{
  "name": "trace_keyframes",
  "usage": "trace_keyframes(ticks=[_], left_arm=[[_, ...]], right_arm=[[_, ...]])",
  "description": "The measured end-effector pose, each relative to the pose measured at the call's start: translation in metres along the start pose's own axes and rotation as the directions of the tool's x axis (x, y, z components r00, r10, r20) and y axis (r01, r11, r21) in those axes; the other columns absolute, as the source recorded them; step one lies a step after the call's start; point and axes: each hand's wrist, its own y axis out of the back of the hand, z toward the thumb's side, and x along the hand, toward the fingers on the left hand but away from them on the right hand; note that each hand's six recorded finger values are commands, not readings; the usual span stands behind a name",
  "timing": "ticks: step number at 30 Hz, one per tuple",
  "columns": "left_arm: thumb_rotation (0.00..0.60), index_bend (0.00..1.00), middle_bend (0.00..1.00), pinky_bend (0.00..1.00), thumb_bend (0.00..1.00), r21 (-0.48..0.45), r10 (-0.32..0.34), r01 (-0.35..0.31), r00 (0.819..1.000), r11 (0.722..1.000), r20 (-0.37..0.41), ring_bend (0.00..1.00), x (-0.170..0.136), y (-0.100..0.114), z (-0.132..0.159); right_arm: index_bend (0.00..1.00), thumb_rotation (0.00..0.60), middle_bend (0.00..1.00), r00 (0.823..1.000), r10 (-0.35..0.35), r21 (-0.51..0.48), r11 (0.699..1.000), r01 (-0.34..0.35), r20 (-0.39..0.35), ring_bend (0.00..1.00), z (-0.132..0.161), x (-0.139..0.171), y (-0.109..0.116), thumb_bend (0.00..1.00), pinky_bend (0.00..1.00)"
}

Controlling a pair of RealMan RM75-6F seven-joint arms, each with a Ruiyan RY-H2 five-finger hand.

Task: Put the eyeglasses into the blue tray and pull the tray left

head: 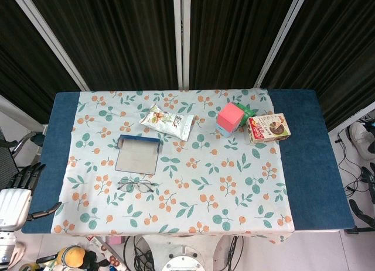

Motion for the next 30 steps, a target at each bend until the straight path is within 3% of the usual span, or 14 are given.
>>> trace_keyframes(ticks=[7,19,23,30], left_arm=[[0.342,0.07,0.07,0.18,0.13,-0.036,-0.018,0.019,0.999,0.999,0.033,0.08,-0.002,-0.005,0.013],[0.594,0.14,0.07,0.18,0.2,-0.071,-0.088,0.105,0.973,0.992,0.212,0.08,0.034,-0.027,0.08],[0.6,0.18,0.07,0.18,0.22,-0.064,-0.13,0.15,0.959,0.987,0.253,0.08,0.054,-0.049,0.104],[0.6,0.27,0.07,0.18,0.24,-0.042,-0.212,0.227,0.949,0.973,0.232,0.08,0.075,-0.085,0.112]], right_arm=[[0.0,0.6,0.0,1.0,-0.006,-0.003,1.0,0.006,0.001,0.0,-0.004,0.005,0.001,0.18,0.0],[0.0,0.6,0.0,1.0,0.008,-0.004,1.0,-0.007,0.022,0.0,-0.007,0.005,0.002,0.18,0.0],[0.0,0.6,0.0,0.999,0.042,0.003,0.999,-0.043,0.034,0.0,-0.008,0.002,-0.006,0.18,0.0],[0.0,0.6,0.0,0.996,0.081,-0.002,0.997,-0.081,0.047,0.0,-0.008,-0.001,-0.014,0.18,0.0]])
